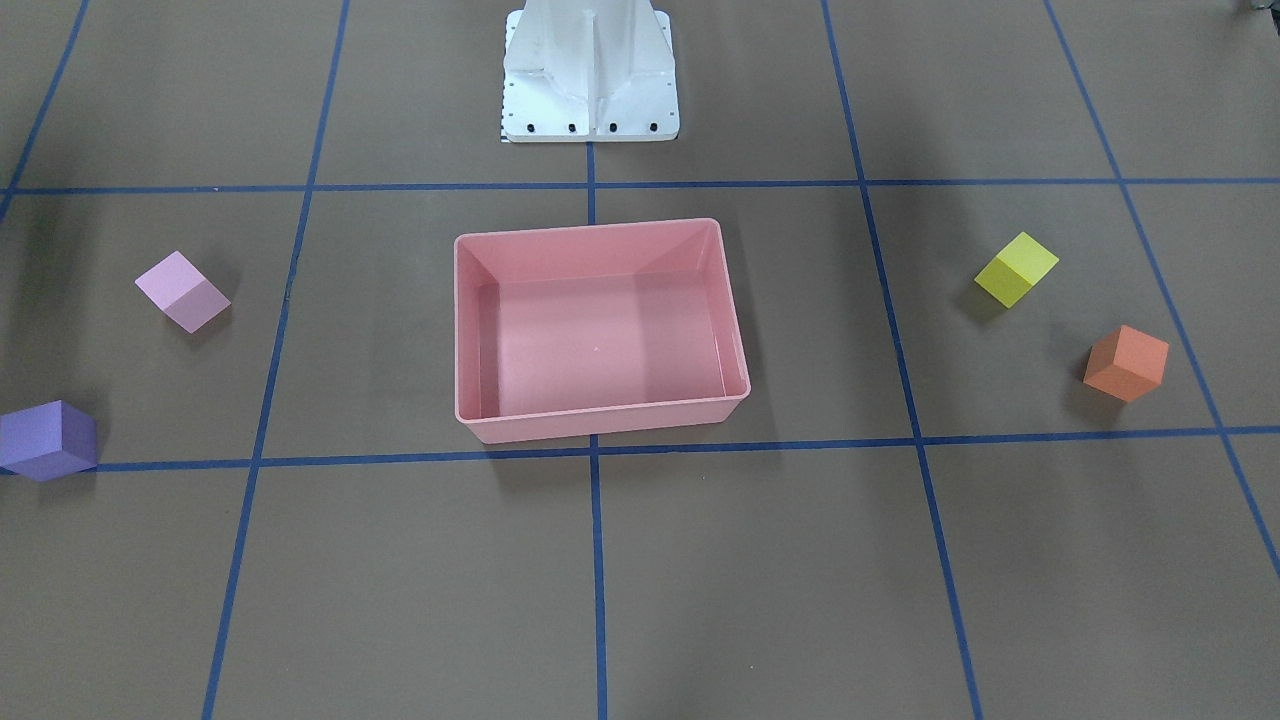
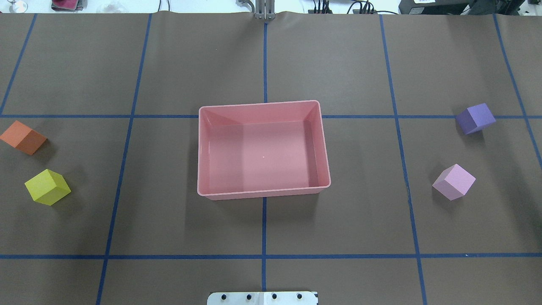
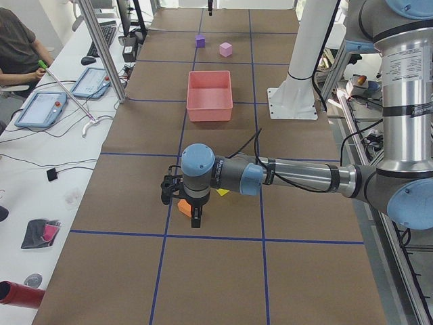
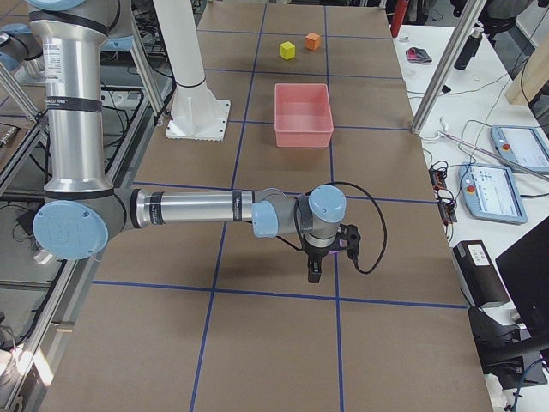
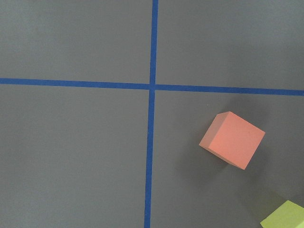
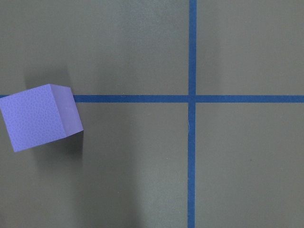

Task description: Place blocks into pink bin with both arms

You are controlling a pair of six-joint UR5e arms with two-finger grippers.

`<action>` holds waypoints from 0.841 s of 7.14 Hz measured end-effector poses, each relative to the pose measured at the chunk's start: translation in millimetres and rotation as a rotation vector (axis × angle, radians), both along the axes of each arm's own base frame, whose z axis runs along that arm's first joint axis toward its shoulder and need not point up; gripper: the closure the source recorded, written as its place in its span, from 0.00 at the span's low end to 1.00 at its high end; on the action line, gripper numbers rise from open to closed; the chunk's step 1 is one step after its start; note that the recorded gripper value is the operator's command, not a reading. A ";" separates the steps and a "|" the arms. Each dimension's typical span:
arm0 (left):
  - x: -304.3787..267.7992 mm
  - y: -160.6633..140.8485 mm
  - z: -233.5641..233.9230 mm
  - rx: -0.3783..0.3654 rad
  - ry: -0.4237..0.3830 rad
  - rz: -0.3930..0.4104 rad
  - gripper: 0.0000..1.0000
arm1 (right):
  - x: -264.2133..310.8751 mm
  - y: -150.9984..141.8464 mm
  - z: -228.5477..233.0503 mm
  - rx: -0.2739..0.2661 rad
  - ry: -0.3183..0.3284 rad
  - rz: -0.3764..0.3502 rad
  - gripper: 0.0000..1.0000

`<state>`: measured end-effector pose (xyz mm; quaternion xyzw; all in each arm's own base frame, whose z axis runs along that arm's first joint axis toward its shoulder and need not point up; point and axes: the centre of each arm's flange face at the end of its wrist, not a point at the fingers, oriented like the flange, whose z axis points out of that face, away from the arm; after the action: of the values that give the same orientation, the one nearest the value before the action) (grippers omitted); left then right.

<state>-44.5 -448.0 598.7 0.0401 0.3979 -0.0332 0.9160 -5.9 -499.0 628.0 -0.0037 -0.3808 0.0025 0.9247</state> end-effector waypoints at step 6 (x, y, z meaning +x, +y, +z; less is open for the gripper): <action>0.6 0.7 4.2 0.016 0.000 0.007 0.00 | -2.5 -0.4 -1.8 0.001 -0.015 -0.006 0.01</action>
<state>-43.8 -447.3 602.8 0.0461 0.3982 -0.0266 0.9157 -8.4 -499.4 626.1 -0.0042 -0.3879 -0.0006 0.9217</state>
